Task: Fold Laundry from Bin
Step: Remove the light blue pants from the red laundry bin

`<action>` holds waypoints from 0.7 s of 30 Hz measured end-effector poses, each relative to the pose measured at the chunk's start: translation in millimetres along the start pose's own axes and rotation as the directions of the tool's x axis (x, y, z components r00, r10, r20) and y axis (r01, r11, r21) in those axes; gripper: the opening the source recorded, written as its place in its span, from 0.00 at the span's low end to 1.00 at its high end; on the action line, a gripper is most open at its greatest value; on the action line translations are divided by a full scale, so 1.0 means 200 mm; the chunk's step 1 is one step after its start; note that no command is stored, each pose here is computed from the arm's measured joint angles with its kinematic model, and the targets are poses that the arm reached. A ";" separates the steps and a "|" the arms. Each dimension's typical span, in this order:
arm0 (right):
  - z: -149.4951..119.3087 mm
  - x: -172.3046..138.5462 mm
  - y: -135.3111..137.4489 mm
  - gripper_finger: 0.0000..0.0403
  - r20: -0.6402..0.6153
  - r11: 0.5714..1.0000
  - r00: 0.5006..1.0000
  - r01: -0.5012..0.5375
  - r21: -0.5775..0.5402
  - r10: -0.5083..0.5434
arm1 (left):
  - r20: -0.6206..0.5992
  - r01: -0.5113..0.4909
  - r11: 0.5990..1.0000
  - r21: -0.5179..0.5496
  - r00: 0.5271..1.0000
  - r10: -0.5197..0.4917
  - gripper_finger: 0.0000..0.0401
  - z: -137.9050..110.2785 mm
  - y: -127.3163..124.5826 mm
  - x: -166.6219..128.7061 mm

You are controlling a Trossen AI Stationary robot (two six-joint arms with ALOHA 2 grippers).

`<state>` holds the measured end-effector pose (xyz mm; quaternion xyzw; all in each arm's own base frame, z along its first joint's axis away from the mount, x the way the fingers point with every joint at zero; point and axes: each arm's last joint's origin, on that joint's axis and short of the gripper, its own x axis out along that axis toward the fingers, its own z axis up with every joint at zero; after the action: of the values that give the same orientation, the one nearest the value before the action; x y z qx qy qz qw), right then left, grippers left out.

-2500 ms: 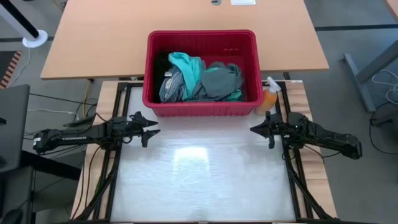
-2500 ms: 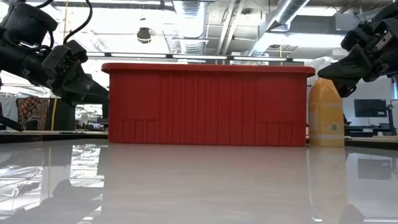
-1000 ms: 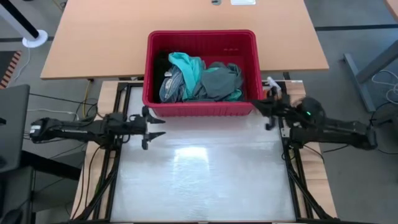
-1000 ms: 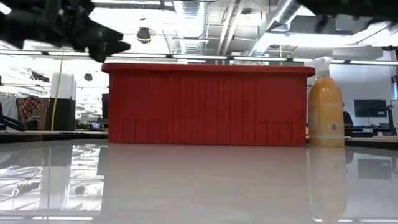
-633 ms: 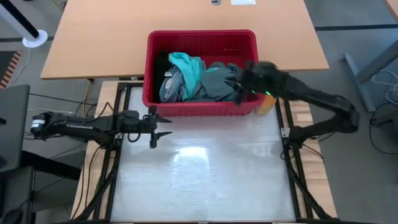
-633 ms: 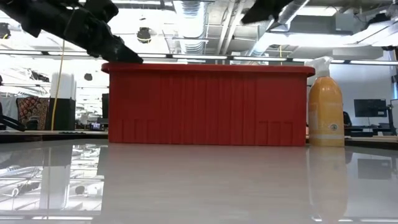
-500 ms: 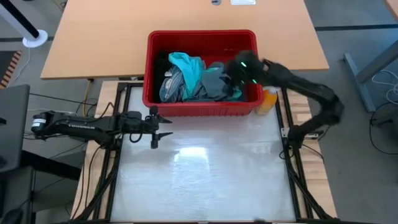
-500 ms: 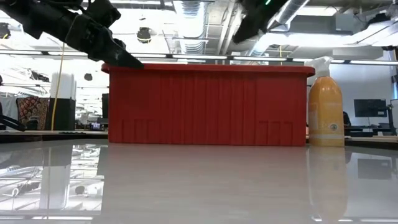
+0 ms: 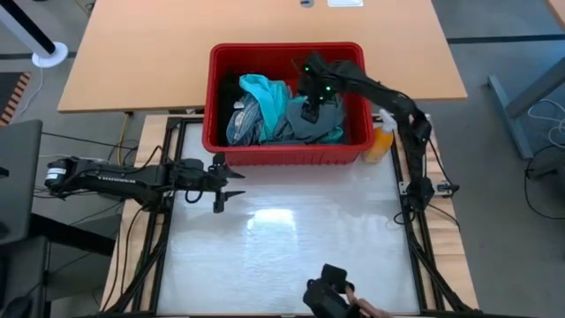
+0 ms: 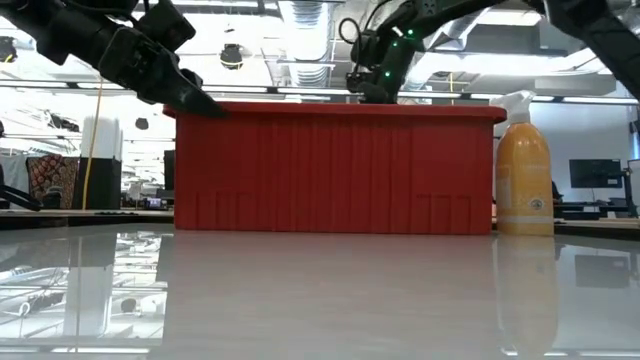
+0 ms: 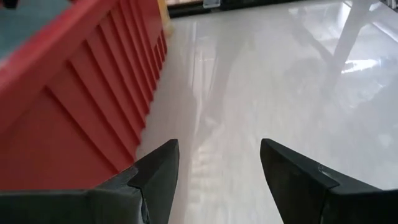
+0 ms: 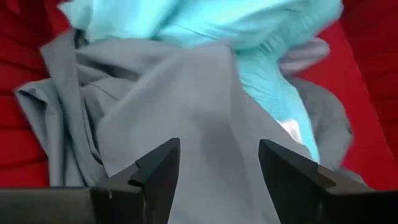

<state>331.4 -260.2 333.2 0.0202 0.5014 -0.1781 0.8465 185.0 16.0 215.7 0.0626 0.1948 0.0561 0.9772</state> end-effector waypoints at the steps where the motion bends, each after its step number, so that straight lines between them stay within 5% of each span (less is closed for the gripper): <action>1: 0.00 0.01 0.00 0.62 0.000 1.000 1.000 -0.003 -0.007 0.003 | -0.006 0.000 1.000 -0.001 1.000 0.000 0.54 0.00 0.00 0.00; 12: -0.02 0.22 0.00 0.60 -0.122 0.998 0.991 0.053 -0.037 -0.057 | -0.035 0.010 0.998 -0.058 0.999 -0.012 0.54 -0.02 0.00 0.00; 15: -0.02 0.24 0.04 0.47 -0.162 0.998 0.986 0.017 -0.061 -0.027 | -0.057 0.015 0.997 -0.076 0.998 -0.019 0.54 -0.03 -0.01 0.00; 19: -0.02 0.20 0.13 0.13 -0.190 0.993 0.982 -0.028 -0.112 0.007 | -0.076 0.029 0.996 -0.084 0.996 -0.035 0.54 -0.04 -0.03 0.00; 21: 0.00 0.17 0.17 0.07 -0.181 0.992 0.983 -0.033 -0.123 0.011 | -0.077 0.036 0.996 -0.080 0.996 -0.043 0.54 -0.04 -0.04 0.00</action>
<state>356.2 -237.5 299.1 -0.0115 0.5859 -0.1343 0.7991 182.2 9.5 208.4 0.0179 0.2320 0.0468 0.9714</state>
